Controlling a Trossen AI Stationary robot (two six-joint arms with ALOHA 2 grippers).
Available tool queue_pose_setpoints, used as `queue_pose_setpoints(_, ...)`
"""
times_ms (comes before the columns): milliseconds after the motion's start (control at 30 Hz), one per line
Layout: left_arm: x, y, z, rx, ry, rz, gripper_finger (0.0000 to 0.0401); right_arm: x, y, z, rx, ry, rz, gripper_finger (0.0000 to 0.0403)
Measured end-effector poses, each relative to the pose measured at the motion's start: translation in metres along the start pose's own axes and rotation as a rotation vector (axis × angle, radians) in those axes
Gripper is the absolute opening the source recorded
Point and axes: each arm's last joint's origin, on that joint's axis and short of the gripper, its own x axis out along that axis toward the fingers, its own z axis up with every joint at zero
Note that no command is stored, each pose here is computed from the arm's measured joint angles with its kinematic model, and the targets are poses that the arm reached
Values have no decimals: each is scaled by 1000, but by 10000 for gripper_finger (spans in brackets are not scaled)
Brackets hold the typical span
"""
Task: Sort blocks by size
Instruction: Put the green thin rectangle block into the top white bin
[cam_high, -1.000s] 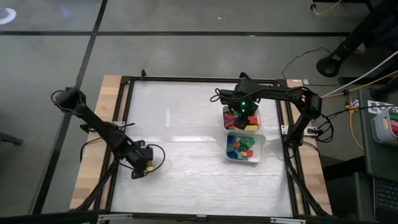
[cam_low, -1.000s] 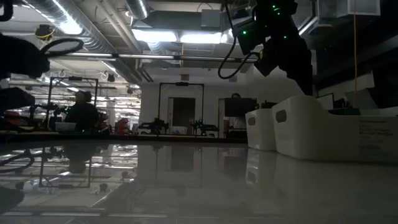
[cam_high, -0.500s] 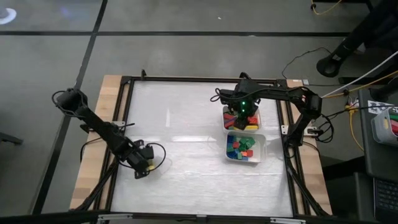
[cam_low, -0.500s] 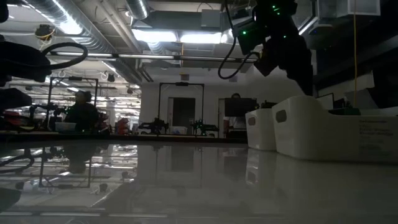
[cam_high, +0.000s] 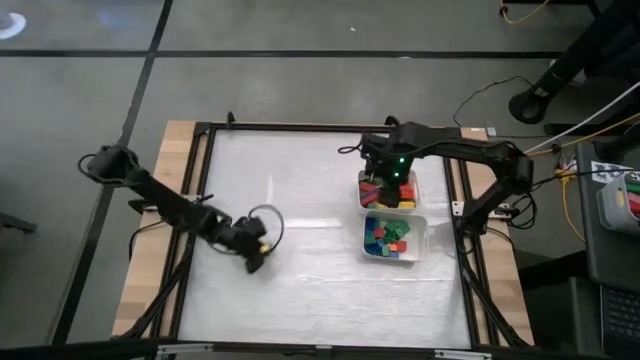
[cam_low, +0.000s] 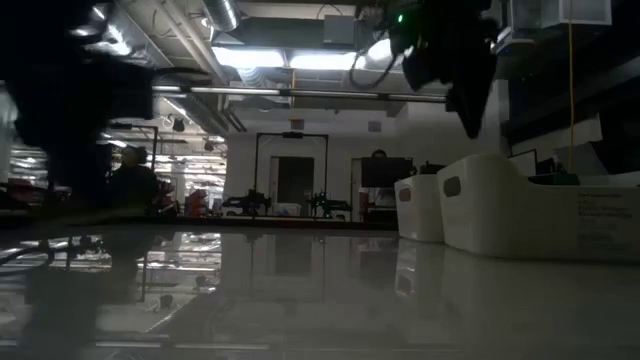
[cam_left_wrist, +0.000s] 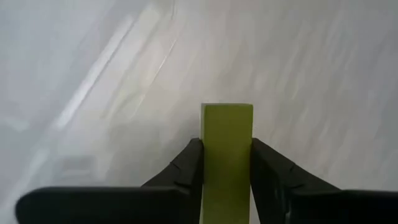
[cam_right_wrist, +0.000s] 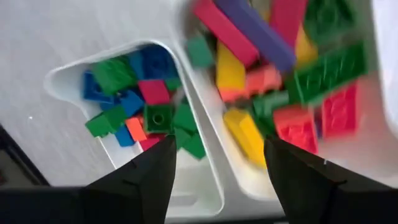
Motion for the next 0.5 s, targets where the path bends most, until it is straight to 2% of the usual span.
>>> queue_pose_setpoints(100, 3, 3, 29, -124, -148, -78, 91, -13, 3, -4, -139, -107, 14, 241)
queue_pose_setpoints(200, 0, 9, 66, -226, -357, -183, 91, -22, 5, -4, -289, -205, 0, 241)
queue_pose_setpoints(367, -18, 25, 114, -327, -700, -328, 87, -28, 14, 9, -538, -377, -58, 241)
queue_pose_setpoints(500, -31, 38, 134, -406, -885, -362, 91, -31, 28, 26, -617, -557, -106, 241)
